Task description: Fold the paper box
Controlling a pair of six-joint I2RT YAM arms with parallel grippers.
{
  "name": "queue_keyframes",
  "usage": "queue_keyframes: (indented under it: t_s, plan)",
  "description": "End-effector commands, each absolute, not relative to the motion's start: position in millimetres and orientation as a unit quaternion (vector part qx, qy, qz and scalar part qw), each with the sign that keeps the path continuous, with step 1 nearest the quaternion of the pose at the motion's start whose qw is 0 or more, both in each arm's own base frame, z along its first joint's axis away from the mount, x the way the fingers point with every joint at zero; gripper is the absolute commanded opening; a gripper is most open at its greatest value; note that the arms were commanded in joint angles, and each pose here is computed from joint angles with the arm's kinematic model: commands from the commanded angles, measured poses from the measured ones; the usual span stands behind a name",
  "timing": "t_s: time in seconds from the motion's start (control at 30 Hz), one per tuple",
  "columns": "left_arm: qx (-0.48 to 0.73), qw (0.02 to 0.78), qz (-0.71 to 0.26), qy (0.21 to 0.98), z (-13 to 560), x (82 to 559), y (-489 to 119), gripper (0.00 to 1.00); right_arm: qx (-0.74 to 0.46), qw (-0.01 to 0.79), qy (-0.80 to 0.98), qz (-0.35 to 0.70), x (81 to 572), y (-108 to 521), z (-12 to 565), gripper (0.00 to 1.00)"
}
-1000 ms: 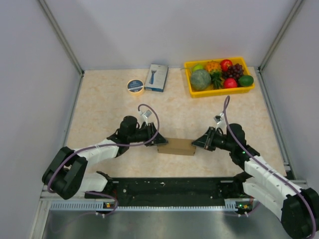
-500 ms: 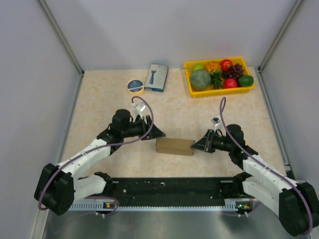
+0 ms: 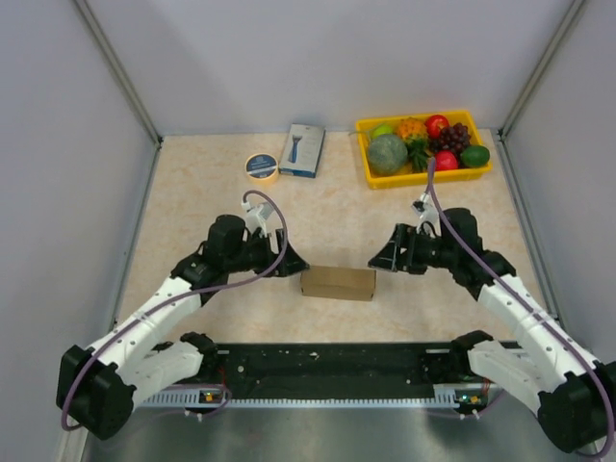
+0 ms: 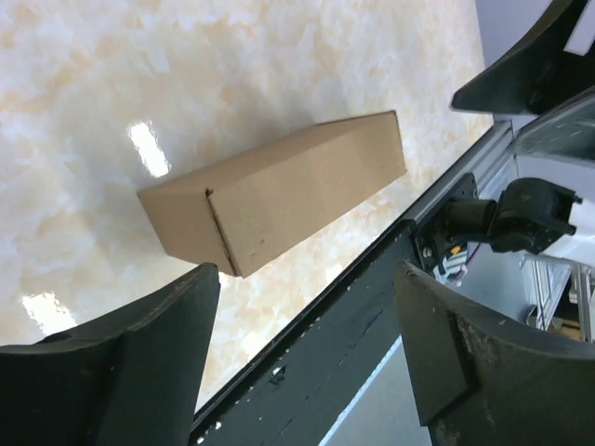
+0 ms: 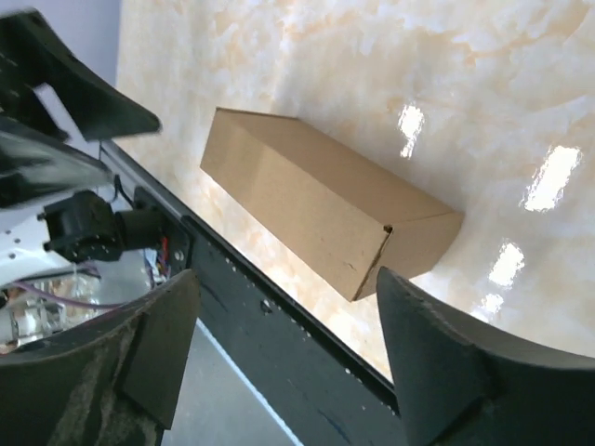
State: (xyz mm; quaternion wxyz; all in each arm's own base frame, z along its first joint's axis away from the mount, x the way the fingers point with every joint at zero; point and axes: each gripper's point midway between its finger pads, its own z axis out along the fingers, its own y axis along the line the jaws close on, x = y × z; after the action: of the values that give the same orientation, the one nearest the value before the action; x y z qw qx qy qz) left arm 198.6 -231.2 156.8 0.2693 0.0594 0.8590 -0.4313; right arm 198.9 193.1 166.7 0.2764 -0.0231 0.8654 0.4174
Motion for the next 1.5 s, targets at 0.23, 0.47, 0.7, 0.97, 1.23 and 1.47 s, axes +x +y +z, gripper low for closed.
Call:
queue_keyframes:
  t_s: [0.23, 0.47, 0.7, 0.97, 1.23, 1.47]
  plan:
    - [0.084, 0.173, -0.42, 0.887, 143, 211, -244, 0.73, -0.075, 0.163, 0.894, 0.411, 195, 204, 135, 0.73]
    - [0.112, 0.168, -0.392, 0.898, 112, 211, -261, 0.51, -0.104, 0.177, 0.9, 0.385, 197, 217, 119, 0.56]
    - [0.123, 0.301, -0.329, 0.887, 105, 189, -260, 0.43, -0.117, 0.298, 0.887, 0.334, 189, 210, 104, 0.32]
    - [0.085, 0.341, -0.327, 0.877, 66, 153, -233, 0.4, -0.066, 0.407, 0.846, 0.337, 179, 190, 82, 0.32]
    - [0.091, 0.292, -0.35, 0.885, 61, 136, -245, 0.59, 0.0, 0.351, 0.879, 0.322, 185, 191, 61, 0.48]
    - [0.153, 0.323, -0.366, 0.859, 120, 133, -247, 0.83, 0.017, 0.267, 0.91, 0.318, 195, 189, 75, 0.58]
